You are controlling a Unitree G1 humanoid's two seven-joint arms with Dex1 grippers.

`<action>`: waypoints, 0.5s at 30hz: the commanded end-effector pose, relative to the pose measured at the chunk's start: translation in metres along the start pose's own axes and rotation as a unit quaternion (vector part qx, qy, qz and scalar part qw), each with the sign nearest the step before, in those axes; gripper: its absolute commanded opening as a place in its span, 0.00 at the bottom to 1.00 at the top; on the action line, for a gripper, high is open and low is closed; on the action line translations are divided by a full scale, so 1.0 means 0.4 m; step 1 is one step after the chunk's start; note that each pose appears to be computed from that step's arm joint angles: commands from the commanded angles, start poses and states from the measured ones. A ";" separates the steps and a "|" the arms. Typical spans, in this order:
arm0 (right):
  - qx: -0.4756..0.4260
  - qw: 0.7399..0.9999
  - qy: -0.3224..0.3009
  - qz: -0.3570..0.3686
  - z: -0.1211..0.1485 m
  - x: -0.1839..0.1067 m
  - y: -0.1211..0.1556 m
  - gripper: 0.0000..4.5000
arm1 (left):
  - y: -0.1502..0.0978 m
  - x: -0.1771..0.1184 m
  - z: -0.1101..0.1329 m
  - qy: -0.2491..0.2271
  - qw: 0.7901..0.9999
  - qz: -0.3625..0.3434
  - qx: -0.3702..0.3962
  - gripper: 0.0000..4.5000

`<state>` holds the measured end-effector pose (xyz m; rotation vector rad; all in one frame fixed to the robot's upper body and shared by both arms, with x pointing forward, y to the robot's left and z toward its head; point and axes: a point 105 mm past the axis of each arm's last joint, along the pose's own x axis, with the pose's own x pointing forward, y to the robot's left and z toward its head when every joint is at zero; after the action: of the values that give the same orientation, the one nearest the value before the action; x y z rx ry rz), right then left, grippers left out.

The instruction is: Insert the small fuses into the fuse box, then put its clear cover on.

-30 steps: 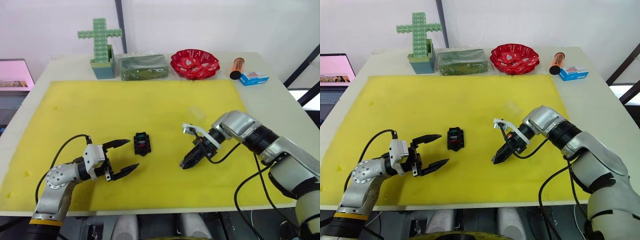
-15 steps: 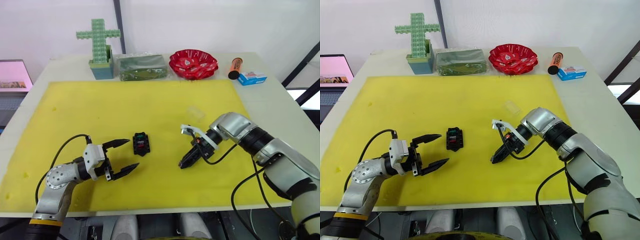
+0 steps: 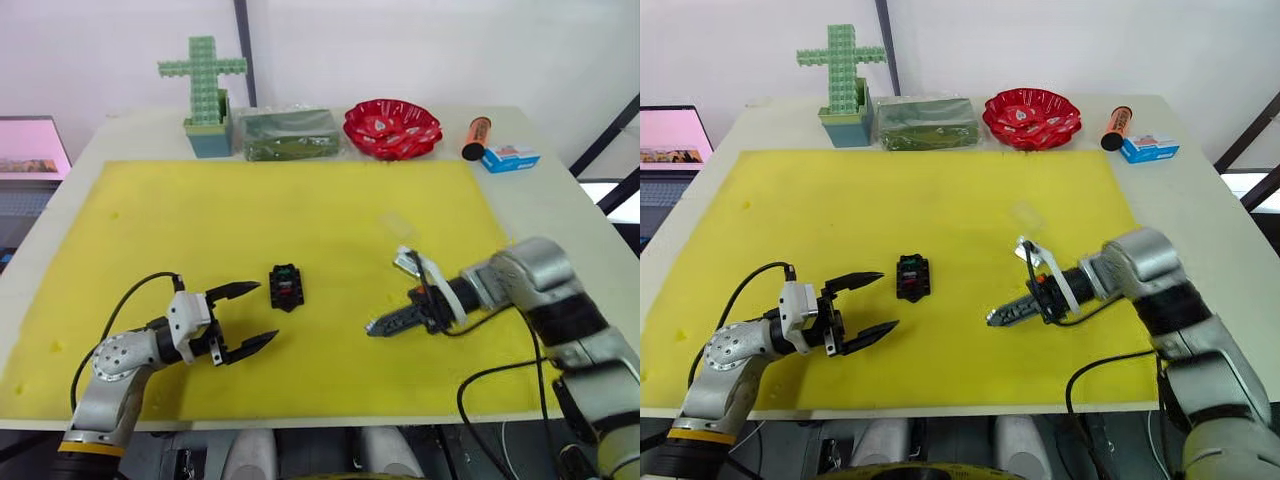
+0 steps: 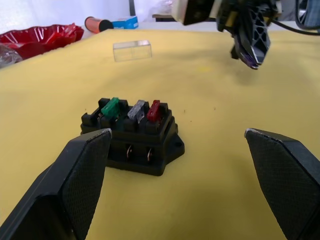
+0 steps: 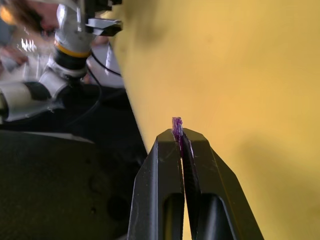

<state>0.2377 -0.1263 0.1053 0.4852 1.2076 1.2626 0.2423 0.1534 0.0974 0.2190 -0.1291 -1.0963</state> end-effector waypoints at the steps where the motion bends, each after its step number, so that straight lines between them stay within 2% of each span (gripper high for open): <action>1: -0.031 0.999 -0.025 0.013 -0.047 -0.008 0.059 0.02 | -0.003 0.004 0.018 -0.014 1.000 -0.003 0.012 1.00; 4: -0.032 0.996 -0.082 -0.028 -0.081 0.018 0.045 0.02 | -0.001 0.009 0.015 -0.014 1.000 -0.004 0.011 1.00; 6: -0.021 0.984 -0.166 -0.059 -0.055 0.037 0.023 0.02 | 0.000 0.015 0.015 -0.017 1.000 -0.006 0.010 1.00; 10: 0.046 0.952 -0.284 -0.107 -0.007 0.047 -0.010 0.02 | 0.002 0.018 0.016 -0.018 1.000 -0.008 0.010 1.00; 15: 0.159 0.919 -0.334 -0.138 -0.007 0.064 -0.026 0.02 | 0.003 0.015 0.018 -0.016 1.000 -0.011 0.011 1.00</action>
<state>0.2342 -0.1094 0.0803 0.8157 0.8505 0.6298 0.2444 0.1472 0.0977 0.2112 -0.1400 -1.1198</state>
